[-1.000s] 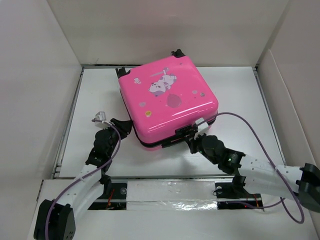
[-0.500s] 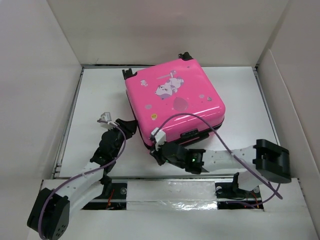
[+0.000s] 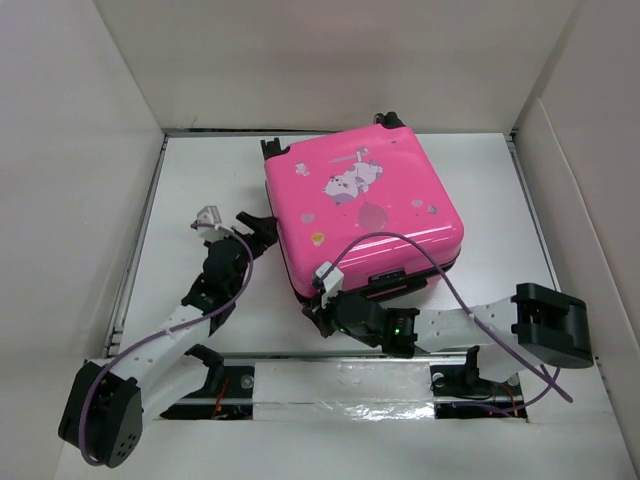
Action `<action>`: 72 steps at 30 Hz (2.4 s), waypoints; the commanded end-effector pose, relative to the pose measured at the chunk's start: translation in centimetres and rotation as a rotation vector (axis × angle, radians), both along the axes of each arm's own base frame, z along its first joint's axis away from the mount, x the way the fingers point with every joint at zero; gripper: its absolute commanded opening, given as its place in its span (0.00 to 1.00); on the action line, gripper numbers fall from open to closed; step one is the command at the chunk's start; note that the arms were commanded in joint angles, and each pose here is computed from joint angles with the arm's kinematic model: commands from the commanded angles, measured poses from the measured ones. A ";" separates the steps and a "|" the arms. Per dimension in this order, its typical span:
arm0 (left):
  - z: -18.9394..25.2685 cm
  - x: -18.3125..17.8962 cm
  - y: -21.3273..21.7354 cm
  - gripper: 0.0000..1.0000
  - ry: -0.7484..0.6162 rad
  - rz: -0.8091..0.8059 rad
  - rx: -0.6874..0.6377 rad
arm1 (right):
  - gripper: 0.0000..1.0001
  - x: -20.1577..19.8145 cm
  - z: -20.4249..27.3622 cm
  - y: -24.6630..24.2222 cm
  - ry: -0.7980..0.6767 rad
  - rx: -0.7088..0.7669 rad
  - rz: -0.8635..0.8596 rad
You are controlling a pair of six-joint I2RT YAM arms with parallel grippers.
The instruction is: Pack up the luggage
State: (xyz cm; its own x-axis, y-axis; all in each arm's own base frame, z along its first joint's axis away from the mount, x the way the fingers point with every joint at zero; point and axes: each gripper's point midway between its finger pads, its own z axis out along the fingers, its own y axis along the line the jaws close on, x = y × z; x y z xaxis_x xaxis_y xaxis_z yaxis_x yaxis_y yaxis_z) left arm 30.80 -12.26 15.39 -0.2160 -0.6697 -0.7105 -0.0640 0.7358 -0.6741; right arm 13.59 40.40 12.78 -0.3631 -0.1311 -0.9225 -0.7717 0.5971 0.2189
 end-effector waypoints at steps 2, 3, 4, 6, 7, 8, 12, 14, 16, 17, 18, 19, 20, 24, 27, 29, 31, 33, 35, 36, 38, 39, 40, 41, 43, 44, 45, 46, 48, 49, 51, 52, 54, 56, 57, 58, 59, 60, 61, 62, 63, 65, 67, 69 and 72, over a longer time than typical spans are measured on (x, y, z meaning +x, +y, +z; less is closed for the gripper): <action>9.5 3.0 -1.3 0.93 -0.166 -0.085 -0.161 | 0.00 -6.7 6.2 2.5 0.069 0.259 0.266; 9.0 4.3 -1.0 0.93 -0.139 -0.062 -0.175 | 0.00 -6.8 6.0 2.4 0.073 0.254 0.267; 11.0 6.0 0.4 0.94 -0.167 -0.024 -0.189 | 0.00 -6.8 5.6 2.1 0.079 0.245 0.265; 9.3 8.7 0.3 0.94 -0.092 -0.027 -0.184 | 0.00 -6.8 5.6 1.7 0.079 0.245 0.264; 10.9 10.3 0.3 0.94 -0.112 -0.028 -0.192 | 0.00 -6.8 5.5 1.5 0.080 0.243 0.260; 10.9 11.5 0.4 0.94 -0.099 -0.047 -0.191 | 0.00 -6.8 5.0 1.1 0.083 0.232 0.253; 6.7 16.8 -1.1 0.92 0.064 -0.123 -0.179 | 0.00 -7.1 5.2 0.1 0.084 0.230 0.253; 7.7 18.6 -1.4 0.91 0.057 -0.139 -0.176 | 0.00 -7.2 4.9 -0.2 0.088 0.217 0.255; 8.2 20.5 -1.8 0.91 0.052 -0.148 -0.168 | 0.00 -7.3 4.9 -0.5 0.094 0.219 0.254; 7.6 20.8 -1.8 0.91 0.082 -0.151 -0.152 | 0.00 -7.3 4.9 -0.7 0.093 0.219 0.251; 6.5 21.6 -2.0 0.91 0.112 -0.152 -0.144 | 0.00 -7.2 4.7 -0.8 0.094 0.217 0.247; 7.4 22.4 -2.1 0.90 0.097 -0.156 -0.143 | 0.00 -7.2 4.7 -0.8 0.094 0.218 0.247; 7.3 22.7 -2.3 0.90 0.099 -0.161 -0.141 | 0.00 -7.3 4.7 -0.9 0.094 0.217 0.247; 7.0 23.9 -2.5 0.86 0.095 -0.157 -0.155 | 0.00 -7.1 4.7 -1.0 0.092 0.214 0.238; 6.7 24.5 -3.1 0.81 0.096 -0.179 -0.182 | 0.00 -6.8 4.5 -1.2 0.091 0.206 0.219; 6.4 24.6 -3.5 0.78 0.099 -0.196 -0.203 | 0.00 -6.6 4.3 -1.3 0.088 0.203 0.207; 6.0 24.7 -3.8 0.73 0.096 -0.202 -0.229 | 0.00 -6.5 4.3 -1.3 0.086 0.201 0.200; 6.0 24.8 -3.9 0.69 0.080 -0.206 -0.245 | 0.00 -6.4 4.3 -1.3 0.086 0.198 0.195; 6.0 24.8 -4.0 0.58 0.075 -0.205 -0.261 | 0.00 -6.3 4.3 -1.3 0.087 0.197 0.192; 6.2 24.9 -4.0 0.55 0.061 -0.208 -0.267 | 0.00 -6.3 4.2 -1.4 0.086 0.196 0.187; 6.1 24.8 -4.4 0.43 0.060 -0.228 -0.286 | 0.00 -6.1 4.1 -1.5 0.087 0.191 0.176; 6.1 24.9 -4.6 0.37 0.051 -0.239 -0.294 | 0.00 -6.0 4.0 -1.6 0.086 0.189 0.167; 5.7 24.8 -4.3 0.13 0.052 -0.242 -0.303 | 0.00 -5.9 4.3 -1.8 0.087 0.198 0.160; 5.7 24.6 -4.6 0.01 0.045 -0.258 -0.310 | 0.00 -5.8 4.4 -2.0 0.086 0.200 0.155; 4.8 24.0 -3.1 0.00 0.041 -0.225 -0.316 | 0.00 -5.4 4.6 -2.5 0.085 0.210 0.120; 4.6 23.8 -2.0 0.00 0.030 -0.186 -0.314 | 0.00 -4.7 5.1 -3.0 0.085 0.224 0.097; 6.3 23.1 -1.1 0.00 -0.030 -0.167 -0.320 | 0.00 -4.3 5.5 -3.3 0.081 0.235 0.087; 3.5 21.4 0.0 0.00 0.016 -0.129 -0.320 | 0.00 -3.9 5.9 -3.7 0.077 0.247 0.075; 4.9 19.8 2.6 0.00 -0.061 -0.063 -0.336 | 0.00 -2.2 6.9 -5.0 0.059 0.280 0.031; 1.8 17.7 3.5 0.00 -0.007 -0.031 -0.342 | 0.00 -1.5 7.2 -5.5 0.045 0.281 0.016; 3.1 15.6 4.7 0.00 -0.083 -0.004 -0.348 | 0.00 0.6 8.0 -7.3 0.021 0.283 -0.046; 0.5 13.5 5.0 0.00 -0.032 0.017 -0.339 | 0.00 1.3 8.3 -7.9 0.003 0.275 -0.060; 1.1 11.3 4.9 0.00 -0.076 0.016 -0.330 | 0.00 3.0 9.3 -9.9 -0.020 0.272 -0.125; -1.4 8.3 4.0 0.00 -0.032 0.003 -0.317 | 0.00 4.2 9.2 -11.4 -0.042 0.237 -0.172; -0.8 7.2 3.3 0.00 -0.053 -0.028 -0.314 | 0.00 5.1 9.3 -12.3 -0.050 0.235 -0.208; -1.1 6.3 2.9 0.00 -0.050 -0.042 -0.309 | 0.00 5.3 9.4 -12.8 -0.059 0.231 -0.220; -2.5 4.7 2.5 0.00 -0.020 -0.063 -0.296 | 0.00 5.3 9.0 -13.0 -0.056 0.215 -0.223; -1.7 3.8 2.0 0.00 -0.045 -0.088 -0.287 | 0.00 5.1 8.6 -12.9 -0.046 0.211 -0.217; -2.1 2.8 1.1 0.00 -0.029 -0.119 -0.275 | 0.00 4.8 7.6 -12.7 -0.026 0.202 -0.199; -2.9 1.8 0.8 0.00 -0.007 -0.128 -0.260 | 0.00 4.4 7.2 -11.7 0.003 0.228 -0.178; -2.5 0.9 0.3 0.00 -0.018 -0.152 -0.238 | 0.00 3.7 6.4 -10.9 0.027 0.233 -0.152; -3.1 -0.6 -0.8 0.00 0.004 -0.183 -0.218 | 0.00 1.2 4.8 -8.0 0.087 0.252 -0.081; -2.6 -1.8 -1.1 0.00 -0.009 -0.205 -0.216 | 0.00 -0.3 4.5 -6.1 0.097 0.257 -0.061; -2.1 -2.7 -1.3 0.00 -0.024 -0.231 -0.217 | 0.00 -2.2 4.3 -3.5 0.098 0.214 -0.039; -1.1 -3.8 -2.0 0.00 -0.042 -0.282 -0.226 | 0.00 -0.7 5.3 -3.1 0.060 0.202 -0.124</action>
State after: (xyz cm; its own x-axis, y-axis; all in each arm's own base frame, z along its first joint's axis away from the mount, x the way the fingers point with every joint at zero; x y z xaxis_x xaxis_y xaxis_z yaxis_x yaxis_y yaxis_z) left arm 32.14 -2.78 19.06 0.1837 -0.8189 -0.5438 -0.0538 0.5440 -0.8374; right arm 10.16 33.33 11.32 -0.4675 -0.1703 -0.8674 -0.7320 0.6247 0.2719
